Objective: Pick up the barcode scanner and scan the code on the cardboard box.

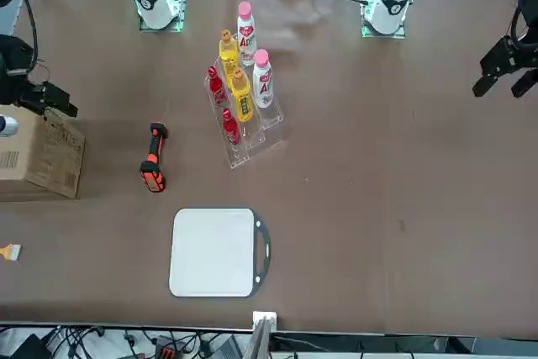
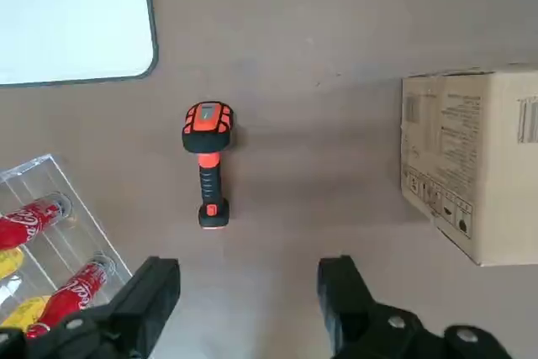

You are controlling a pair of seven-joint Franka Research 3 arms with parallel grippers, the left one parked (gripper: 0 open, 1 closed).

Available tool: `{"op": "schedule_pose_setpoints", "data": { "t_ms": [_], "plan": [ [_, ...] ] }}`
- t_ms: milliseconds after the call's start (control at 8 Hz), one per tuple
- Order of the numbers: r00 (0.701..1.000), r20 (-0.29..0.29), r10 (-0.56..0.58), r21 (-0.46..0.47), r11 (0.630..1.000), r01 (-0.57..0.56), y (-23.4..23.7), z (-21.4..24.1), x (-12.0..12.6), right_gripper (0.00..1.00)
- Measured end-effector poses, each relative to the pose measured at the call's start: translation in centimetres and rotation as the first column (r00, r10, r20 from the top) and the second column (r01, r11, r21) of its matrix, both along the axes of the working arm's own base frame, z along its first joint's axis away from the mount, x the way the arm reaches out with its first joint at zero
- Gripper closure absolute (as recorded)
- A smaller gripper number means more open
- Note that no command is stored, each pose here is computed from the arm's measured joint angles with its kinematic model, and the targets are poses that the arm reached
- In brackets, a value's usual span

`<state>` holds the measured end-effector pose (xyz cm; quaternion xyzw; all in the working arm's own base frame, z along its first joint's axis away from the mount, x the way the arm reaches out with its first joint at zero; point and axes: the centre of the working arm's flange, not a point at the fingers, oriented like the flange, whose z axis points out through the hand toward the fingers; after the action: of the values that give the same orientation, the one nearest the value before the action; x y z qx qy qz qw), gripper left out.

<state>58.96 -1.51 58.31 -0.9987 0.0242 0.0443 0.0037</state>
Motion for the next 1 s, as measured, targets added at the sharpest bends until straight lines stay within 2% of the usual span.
{"op": "schedule_pose_setpoints", "data": {
  "t_ms": [250, 625, 1000],
  "plan": [
    [1.000, -0.024, 0.006, 0.002, 1.000, -0.006, 0.3, -1.9, 0.4, 0.00],
    [0.999, 0.030, 0.037, 0.003, 0.999, -0.037, 2.2, -8.6, 1.4, 0.00],
    [0.993, 0.085, 0.085, 0.002, 0.996, -0.086, 5.2, -17.8, -0.1, 0.00]
  ]
}}
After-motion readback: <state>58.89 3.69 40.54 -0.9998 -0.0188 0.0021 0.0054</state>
